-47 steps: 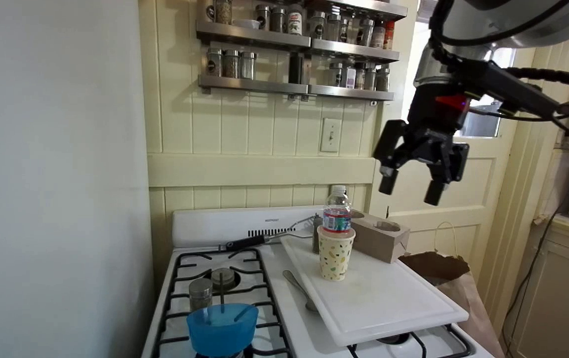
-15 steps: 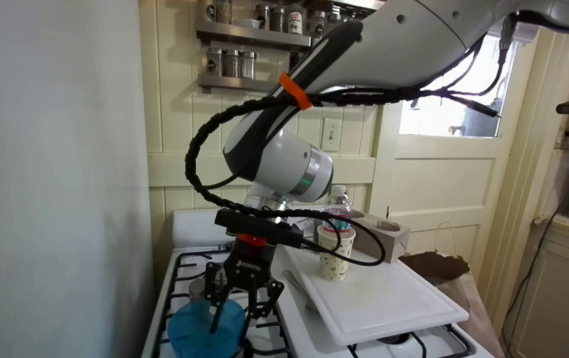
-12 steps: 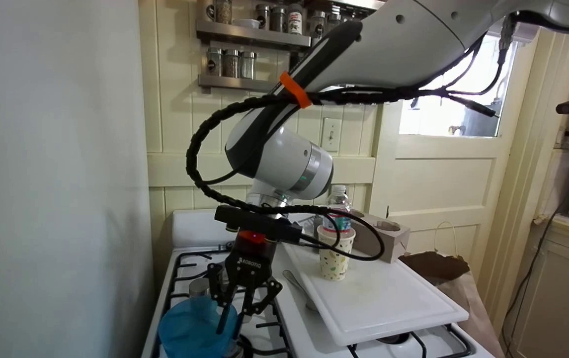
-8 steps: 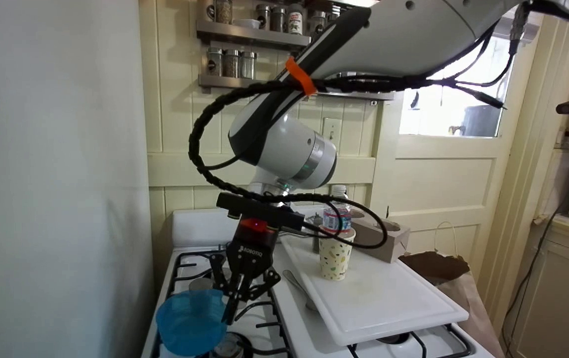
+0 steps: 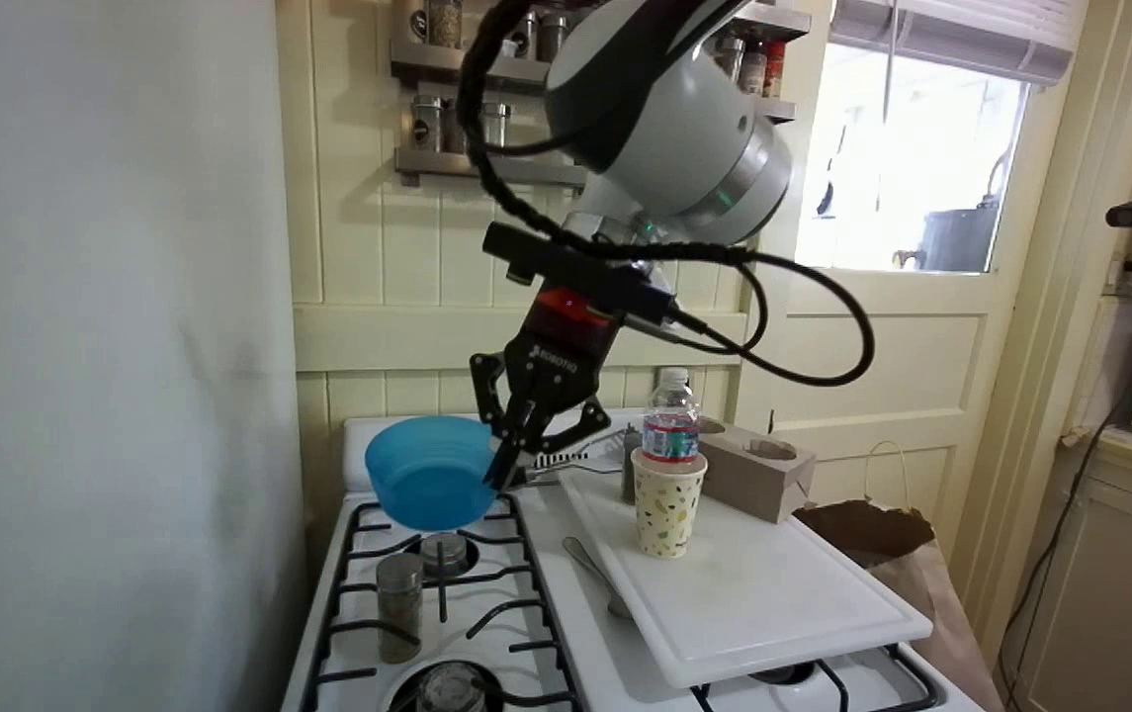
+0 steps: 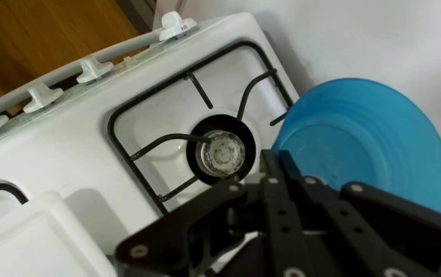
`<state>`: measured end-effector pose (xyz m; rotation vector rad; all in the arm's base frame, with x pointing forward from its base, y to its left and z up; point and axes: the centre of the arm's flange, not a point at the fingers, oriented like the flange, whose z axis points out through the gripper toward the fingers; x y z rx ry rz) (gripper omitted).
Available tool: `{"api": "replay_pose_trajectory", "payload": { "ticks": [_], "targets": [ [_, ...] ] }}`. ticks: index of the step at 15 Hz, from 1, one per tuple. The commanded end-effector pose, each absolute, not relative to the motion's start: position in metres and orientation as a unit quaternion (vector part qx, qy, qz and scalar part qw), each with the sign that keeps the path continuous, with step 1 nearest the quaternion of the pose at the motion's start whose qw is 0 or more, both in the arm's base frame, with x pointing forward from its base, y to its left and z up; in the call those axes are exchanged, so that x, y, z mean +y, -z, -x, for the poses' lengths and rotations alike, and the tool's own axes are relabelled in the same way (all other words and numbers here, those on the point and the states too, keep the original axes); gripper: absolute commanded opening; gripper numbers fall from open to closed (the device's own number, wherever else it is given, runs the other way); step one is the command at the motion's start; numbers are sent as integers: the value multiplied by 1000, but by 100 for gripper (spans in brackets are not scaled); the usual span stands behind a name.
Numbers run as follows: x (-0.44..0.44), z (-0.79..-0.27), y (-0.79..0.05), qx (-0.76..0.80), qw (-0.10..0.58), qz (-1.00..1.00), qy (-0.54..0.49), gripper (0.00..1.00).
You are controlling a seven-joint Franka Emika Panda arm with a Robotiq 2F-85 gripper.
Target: Put the blue bowl on the grey bottle
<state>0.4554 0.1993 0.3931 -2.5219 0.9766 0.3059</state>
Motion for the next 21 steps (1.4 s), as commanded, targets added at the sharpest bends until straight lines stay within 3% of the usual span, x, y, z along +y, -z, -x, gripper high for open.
{"api": "replay_pose_trajectory", "payload": {
  "ticks": [1, 6, 10, 17, 21],
  "targets": [
    [170, -392, -453, 417, 213, 883, -40, 1],
    [129, -383, -501, 496, 203, 843, 40, 1],
    [132, -399, -504, 483, 238, 842, 30, 1],
    [-20, -424, -521, 650, 275, 707, 47, 1],
    [-64, -427, -547, 693, 291, 657, 64, 1]
  ]
}}
